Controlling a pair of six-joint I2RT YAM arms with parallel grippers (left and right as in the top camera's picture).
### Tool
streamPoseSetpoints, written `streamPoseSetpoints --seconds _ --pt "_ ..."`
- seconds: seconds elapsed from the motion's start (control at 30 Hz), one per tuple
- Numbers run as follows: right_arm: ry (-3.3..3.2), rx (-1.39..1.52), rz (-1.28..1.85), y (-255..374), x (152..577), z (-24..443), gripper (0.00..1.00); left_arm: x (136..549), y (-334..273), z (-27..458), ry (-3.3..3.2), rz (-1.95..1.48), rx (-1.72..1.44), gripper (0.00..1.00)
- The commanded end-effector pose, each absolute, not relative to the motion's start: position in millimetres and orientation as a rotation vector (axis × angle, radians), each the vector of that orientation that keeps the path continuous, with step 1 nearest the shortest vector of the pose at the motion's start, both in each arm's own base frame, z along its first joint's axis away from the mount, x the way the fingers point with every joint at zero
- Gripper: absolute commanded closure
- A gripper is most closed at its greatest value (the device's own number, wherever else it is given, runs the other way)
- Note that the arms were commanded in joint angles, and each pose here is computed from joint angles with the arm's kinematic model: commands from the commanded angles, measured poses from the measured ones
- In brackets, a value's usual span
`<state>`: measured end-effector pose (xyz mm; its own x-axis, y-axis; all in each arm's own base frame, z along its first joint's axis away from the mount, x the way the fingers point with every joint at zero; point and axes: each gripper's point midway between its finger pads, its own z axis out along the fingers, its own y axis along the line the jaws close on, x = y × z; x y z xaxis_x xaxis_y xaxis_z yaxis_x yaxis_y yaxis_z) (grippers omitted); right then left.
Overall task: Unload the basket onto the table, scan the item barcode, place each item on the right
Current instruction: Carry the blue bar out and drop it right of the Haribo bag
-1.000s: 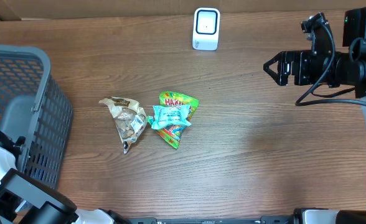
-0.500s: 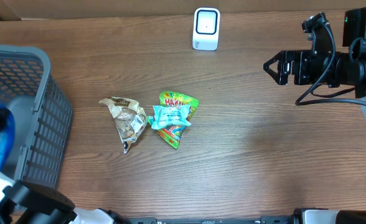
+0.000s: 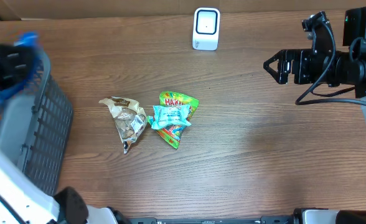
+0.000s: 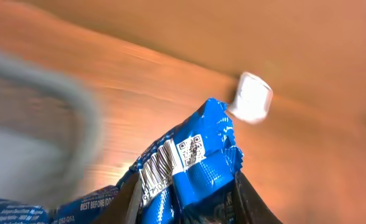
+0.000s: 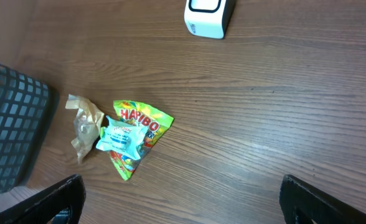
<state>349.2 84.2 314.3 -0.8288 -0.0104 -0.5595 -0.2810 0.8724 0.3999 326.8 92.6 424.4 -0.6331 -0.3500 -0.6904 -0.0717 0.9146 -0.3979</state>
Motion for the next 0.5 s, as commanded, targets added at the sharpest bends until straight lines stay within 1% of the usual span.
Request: streamPoseSetpoints --seconds 0.0,0.03,0.07,0.13,0.33,0.47 --pt "2.466 -0.213 0.647 84.9 348.4 317.9 0.00 334.3 15.9 424.5 2.274 -0.536 0.014 0.96" --pt "2.465 -0.213 0.647 84.9 348.5 317.9 0.00 337.1 -0.9 417.8 2.303 -0.551 0.068 0.96" --pt "2.465 -0.213 0.646 84.9 348.5 317.9 0.00 343.9 -28.0 401.2 2.363 -0.560 0.158 0.96" --pt "2.465 -0.213 0.646 84.9 348.6 318.0 0.00 352.4 -58.2 378.1 2.435 -0.578 0.237 0.96" --pt "2.466 -0.213 0.646 84.9 348.4 317.8 0.00 371.4 -146.1 303.7 2.602 -0.720 0.398 0.96" --pt "2.468 -0.210 0.638 83.8 348.7 317.3 0.00 380.5 -194.7 244.8 2.718 -0.669 0.483 0.96"
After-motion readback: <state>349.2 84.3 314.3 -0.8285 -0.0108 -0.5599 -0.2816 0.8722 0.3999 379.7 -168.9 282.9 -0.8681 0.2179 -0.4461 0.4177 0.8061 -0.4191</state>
